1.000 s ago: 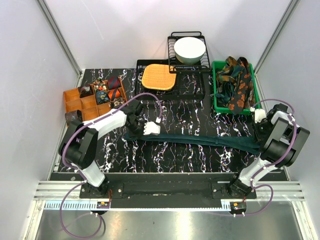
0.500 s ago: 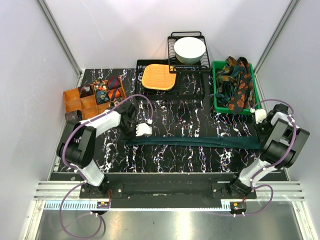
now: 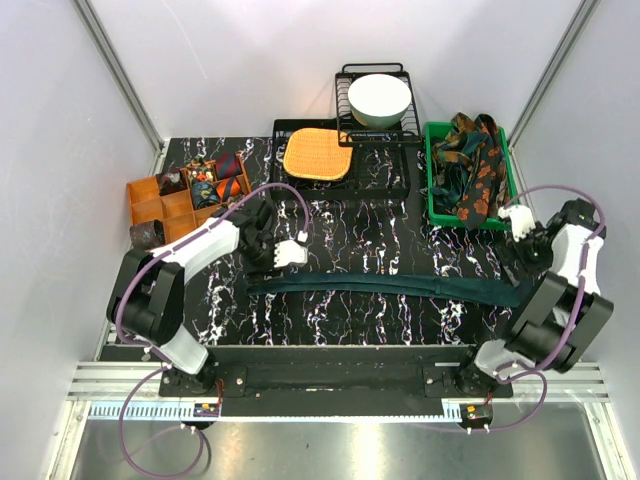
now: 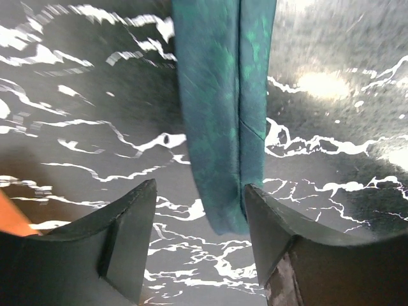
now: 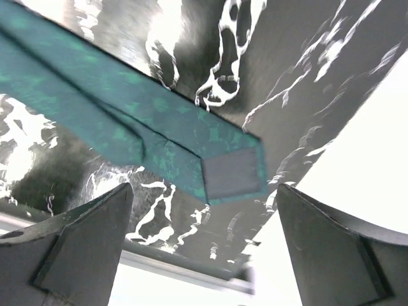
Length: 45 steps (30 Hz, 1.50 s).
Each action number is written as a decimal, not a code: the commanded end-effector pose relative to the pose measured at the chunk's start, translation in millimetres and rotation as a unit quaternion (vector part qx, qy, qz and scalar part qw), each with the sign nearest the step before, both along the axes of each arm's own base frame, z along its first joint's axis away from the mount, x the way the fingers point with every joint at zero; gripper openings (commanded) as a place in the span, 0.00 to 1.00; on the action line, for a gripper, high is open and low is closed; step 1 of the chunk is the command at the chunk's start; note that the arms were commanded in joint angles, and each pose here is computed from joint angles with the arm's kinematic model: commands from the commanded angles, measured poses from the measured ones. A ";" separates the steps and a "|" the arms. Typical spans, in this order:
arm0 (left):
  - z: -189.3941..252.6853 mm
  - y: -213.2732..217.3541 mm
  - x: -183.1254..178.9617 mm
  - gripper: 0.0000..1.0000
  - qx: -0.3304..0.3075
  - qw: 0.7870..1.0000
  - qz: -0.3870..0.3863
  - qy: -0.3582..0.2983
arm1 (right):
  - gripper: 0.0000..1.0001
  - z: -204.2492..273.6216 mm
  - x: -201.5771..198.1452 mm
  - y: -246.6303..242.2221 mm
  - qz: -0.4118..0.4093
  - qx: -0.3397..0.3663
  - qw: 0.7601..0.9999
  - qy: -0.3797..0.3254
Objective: Roll the ties
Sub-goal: Flatten out the tie at the center of the board.
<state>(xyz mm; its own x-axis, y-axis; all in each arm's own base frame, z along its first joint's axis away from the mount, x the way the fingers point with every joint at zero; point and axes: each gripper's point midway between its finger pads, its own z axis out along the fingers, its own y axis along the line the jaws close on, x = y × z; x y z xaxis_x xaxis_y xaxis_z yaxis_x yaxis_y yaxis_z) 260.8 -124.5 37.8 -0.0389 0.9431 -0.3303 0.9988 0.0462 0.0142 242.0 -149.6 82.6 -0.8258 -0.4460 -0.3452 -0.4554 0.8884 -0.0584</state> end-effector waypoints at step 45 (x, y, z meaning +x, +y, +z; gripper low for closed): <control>23.3 -36.1 15.0 0.64 -0.061 0.997 -0.031 -0.042 | 0.61 -60.6 15.1 99.1 0.474 -0.035 0.876 0.080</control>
<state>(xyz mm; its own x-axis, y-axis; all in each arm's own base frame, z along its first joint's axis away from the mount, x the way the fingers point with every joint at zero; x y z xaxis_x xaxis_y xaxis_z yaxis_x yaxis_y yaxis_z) 270.7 -155.3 57.1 0.0238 0.9074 -0.4196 0.9977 0.0048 0.0669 244.9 -46.6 15.3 -0.1469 -0.9633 -0.2246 -0.9888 0.1369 0.0596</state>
